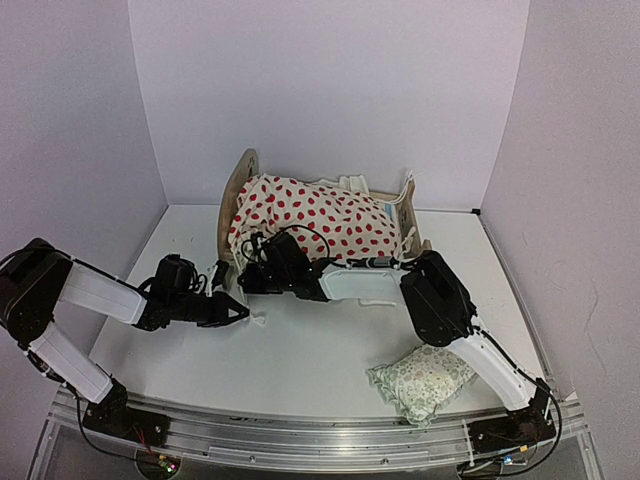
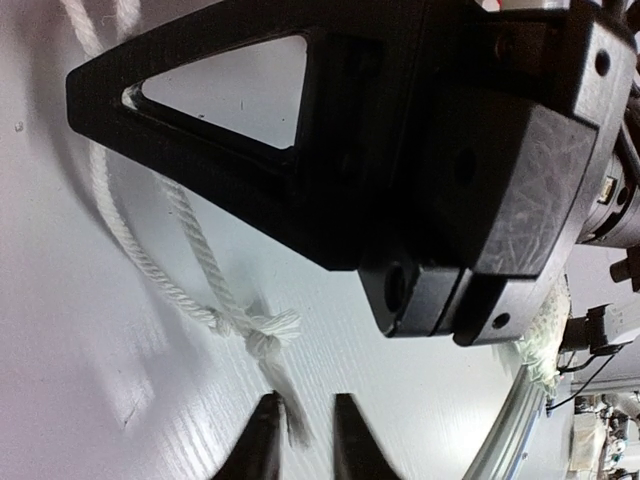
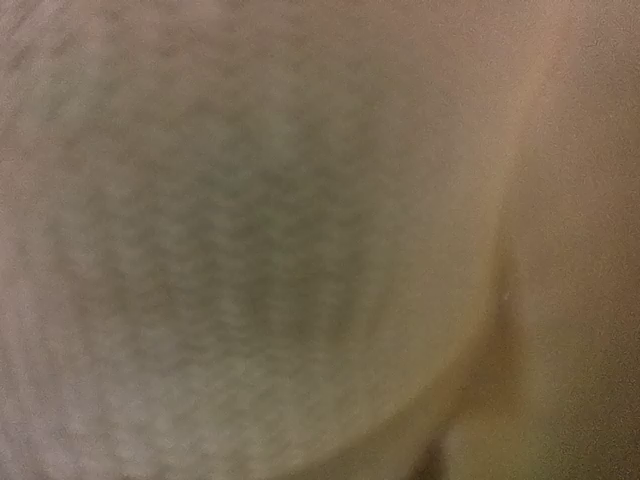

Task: Set up the pet bed
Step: Tie the left ropes of the mattress closest to the robot on the bed frame base.

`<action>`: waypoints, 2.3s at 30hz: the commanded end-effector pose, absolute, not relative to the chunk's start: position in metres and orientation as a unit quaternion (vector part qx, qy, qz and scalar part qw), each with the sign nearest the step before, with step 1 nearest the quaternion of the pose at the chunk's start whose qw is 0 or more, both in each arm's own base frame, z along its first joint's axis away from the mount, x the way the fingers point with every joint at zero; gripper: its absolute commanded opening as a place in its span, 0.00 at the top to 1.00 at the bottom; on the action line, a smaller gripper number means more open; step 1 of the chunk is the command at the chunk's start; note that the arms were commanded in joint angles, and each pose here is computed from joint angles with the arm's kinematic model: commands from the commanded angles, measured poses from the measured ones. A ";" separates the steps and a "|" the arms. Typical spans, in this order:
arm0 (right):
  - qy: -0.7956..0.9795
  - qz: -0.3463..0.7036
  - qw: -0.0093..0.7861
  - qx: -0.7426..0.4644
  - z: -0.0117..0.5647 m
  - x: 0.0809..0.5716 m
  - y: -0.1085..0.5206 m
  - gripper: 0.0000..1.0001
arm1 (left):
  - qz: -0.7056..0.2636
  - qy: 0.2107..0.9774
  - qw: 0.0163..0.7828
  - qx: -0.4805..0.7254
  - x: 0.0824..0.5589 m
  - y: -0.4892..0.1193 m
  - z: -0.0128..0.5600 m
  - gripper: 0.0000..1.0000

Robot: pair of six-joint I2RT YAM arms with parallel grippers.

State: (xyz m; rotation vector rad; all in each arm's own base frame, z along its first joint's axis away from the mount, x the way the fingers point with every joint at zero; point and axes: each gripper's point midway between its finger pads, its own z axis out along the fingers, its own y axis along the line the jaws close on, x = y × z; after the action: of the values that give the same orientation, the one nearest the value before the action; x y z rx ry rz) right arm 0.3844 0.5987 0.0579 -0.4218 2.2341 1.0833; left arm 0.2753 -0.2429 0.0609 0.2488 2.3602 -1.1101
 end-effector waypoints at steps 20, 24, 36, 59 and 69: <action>0.811 0.472 0.266 -0.221 0.140 0.322 0.590 1.00 | -0.268 0.886 0.379 -0.015 0.258 -0.155 0.104 0.36; 0.816 0.462 0.248 -0.241 0.131 0.291 0.580 1.00 | -0.293 0.877 0.380 -0.005 0.253 -0.161 0.112 0.41; 0.853 0.345 0.243 -0.307 0.107 0.257 0.524 1.00 | -0.336 0.864 0.363 0.090 0.213 -0.208 0.094 0.46; 0.877 0.387 0.183 -0.218 0.111 0.262 0.521 1.00 | -0.332 0.831 0.430 0.123 0.228 -0.298 0.075 0.58; 0.869 0.422 0.178 -0.186 0.125 0.258 0.536 1.00 | -0.357 0.820 0.435 0.109 0.226 -0.310 0.075 0.49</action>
State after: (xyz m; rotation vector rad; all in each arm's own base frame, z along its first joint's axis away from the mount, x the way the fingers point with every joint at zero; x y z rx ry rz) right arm 0.2612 0.5145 0.0725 -0.5437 2.5748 1.0483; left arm 0.2191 -0.2974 0.0445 0.3294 2.1546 -0.7980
